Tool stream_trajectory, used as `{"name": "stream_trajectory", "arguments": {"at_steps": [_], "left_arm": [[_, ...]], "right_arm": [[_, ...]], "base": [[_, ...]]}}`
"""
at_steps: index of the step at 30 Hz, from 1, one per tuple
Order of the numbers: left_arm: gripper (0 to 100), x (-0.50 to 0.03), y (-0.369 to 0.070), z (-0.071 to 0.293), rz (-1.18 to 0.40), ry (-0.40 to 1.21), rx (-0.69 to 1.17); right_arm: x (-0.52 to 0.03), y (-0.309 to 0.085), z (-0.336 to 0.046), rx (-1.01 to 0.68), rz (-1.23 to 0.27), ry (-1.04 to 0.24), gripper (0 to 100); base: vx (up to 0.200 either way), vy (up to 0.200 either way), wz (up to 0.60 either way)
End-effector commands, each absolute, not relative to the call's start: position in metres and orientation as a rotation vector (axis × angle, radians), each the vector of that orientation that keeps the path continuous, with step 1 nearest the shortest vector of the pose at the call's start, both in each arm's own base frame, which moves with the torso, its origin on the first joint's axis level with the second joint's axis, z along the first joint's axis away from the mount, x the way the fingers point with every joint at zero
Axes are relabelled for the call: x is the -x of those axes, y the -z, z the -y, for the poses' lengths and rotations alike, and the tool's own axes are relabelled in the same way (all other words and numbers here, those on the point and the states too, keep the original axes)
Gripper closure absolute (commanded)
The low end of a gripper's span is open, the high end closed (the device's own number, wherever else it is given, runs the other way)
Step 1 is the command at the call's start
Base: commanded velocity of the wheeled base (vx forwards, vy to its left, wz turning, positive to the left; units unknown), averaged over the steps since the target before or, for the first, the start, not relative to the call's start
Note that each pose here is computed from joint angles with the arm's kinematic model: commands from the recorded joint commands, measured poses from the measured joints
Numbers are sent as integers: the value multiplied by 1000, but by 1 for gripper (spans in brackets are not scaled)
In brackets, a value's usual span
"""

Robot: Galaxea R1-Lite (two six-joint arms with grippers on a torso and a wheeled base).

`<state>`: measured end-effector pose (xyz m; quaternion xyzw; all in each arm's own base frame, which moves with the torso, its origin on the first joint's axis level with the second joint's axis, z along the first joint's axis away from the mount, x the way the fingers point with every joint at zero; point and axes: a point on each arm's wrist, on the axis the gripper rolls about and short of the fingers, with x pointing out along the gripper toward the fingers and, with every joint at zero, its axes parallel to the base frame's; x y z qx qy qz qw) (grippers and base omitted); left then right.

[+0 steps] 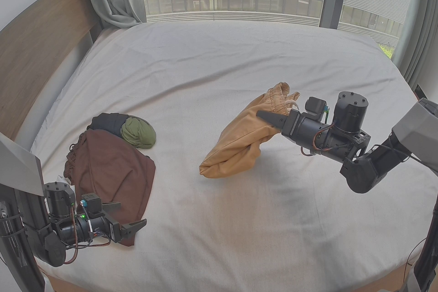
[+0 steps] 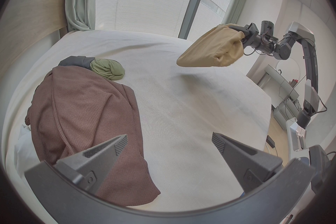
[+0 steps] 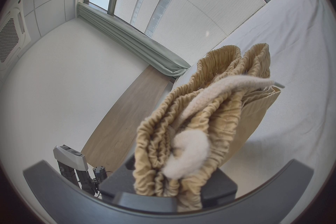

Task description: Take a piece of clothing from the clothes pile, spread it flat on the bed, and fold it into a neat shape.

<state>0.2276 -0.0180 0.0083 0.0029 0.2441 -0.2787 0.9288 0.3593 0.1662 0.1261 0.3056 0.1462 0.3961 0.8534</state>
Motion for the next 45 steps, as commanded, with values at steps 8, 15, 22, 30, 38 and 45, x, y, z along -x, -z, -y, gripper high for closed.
{"name": "stream_trajectory", "arguments": {"at_steps": [8,15,22,30,38,45], "left_arm": [[0,-228,-7,18,-504,570,-4],[0,-228,-5,18,-515,571,-3],[0,-227,-4,18,-521,571,-1],[0,-227,-4,18,-521,571,-1],[0,-227,-1,18,-531,571,1],[0,-227,0,18,-536,571,3]], "right_arm": [[-394,-117,-169,-646,-315,-804,100],[-407,-114,-173,-647,-322,-796,100],[-421,-104,-179,-647,-337,-793,100],[-432,-93,-183,-648,-348,-787,100],[-443,-117,-182,-650,-299,-793,100],[-452,-136,-184,-646,-271,-801,100]], "base": [[0,0,0],[0,0,0],[0,0,0],[0,0,0],[0,0,0],[0,0,0]]}}
